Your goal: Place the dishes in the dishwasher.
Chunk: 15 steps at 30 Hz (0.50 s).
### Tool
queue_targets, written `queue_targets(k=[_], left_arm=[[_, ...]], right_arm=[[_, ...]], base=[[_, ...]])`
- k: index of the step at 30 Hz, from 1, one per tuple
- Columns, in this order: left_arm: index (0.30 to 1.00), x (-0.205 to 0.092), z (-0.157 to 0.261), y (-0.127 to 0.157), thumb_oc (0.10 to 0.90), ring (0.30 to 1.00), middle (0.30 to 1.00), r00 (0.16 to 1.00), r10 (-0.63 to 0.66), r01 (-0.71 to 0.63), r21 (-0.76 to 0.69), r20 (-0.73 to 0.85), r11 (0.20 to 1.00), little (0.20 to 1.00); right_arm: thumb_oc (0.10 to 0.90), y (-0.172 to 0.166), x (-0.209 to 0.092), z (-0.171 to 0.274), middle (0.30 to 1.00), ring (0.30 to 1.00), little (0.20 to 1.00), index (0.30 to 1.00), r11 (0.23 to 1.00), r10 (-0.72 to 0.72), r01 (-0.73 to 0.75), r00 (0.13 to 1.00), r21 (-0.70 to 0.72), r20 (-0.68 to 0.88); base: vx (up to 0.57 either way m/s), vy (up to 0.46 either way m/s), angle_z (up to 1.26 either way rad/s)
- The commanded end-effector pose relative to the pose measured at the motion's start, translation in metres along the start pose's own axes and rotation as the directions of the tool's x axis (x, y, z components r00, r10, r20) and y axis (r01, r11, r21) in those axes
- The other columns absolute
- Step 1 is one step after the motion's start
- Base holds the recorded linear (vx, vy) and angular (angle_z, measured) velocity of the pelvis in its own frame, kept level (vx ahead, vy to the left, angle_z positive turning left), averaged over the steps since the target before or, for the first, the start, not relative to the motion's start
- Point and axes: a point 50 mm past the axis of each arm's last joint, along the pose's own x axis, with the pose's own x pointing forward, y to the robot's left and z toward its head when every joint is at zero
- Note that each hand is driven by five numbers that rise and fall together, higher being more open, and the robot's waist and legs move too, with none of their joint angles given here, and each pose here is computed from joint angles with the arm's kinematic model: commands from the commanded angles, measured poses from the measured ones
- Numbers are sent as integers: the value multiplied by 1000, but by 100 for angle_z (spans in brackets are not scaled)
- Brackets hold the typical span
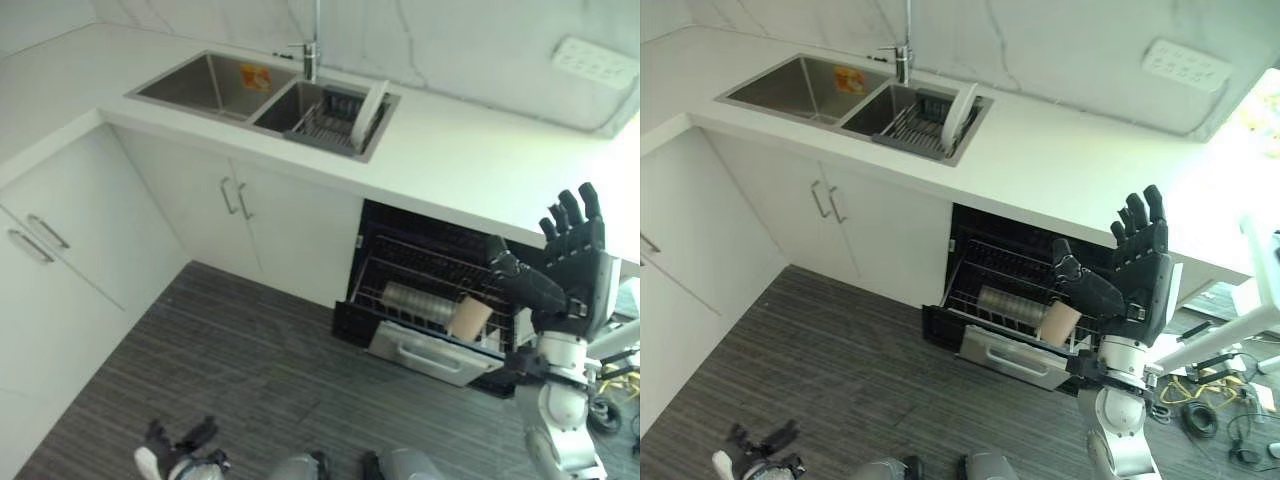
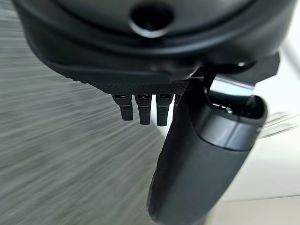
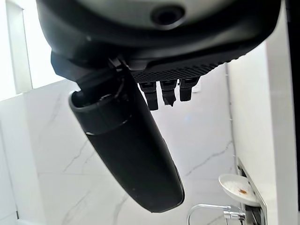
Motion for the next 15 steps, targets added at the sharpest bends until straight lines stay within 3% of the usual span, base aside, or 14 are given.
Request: queue_targets(k=[1, 3, 8, 15], left_arm=[[900, -6, -42, 1, 800, 900, 900, 917, -284, 316, 75, -279, 946, 900], [900, -13, -66, 11, 800, 900, 900, 872, -285, 368, 149, -398, 918, 900], [900, -20, -80, 11, 800, 900, 900, 817, -270, 416, 197, -509, 888, 900], [900, -27, -94, 14, 800, 900, 900, 793, -253, 405, 170, -555, 898, 900]], right_arm=[[800, 1, 31, 40, 900, 900, 900, 900, 999, -8, -5, 968, 54, 252], [800, 4, 38, 45, 900, 900, 900, 900, 998, 17, -33, 965, 56, 262], [800, 7, 42, 44, 900, 900, 900, 900, 998, 46, -52, 968, 18, 247], [800, 25, 47, 36, 900, 900, 900, 900, 999, 43, -46, 966, 7, 254]], base=[[197, -23, 40], [333, -36, 44], [298, -8, -3], [298, 298, -65]])
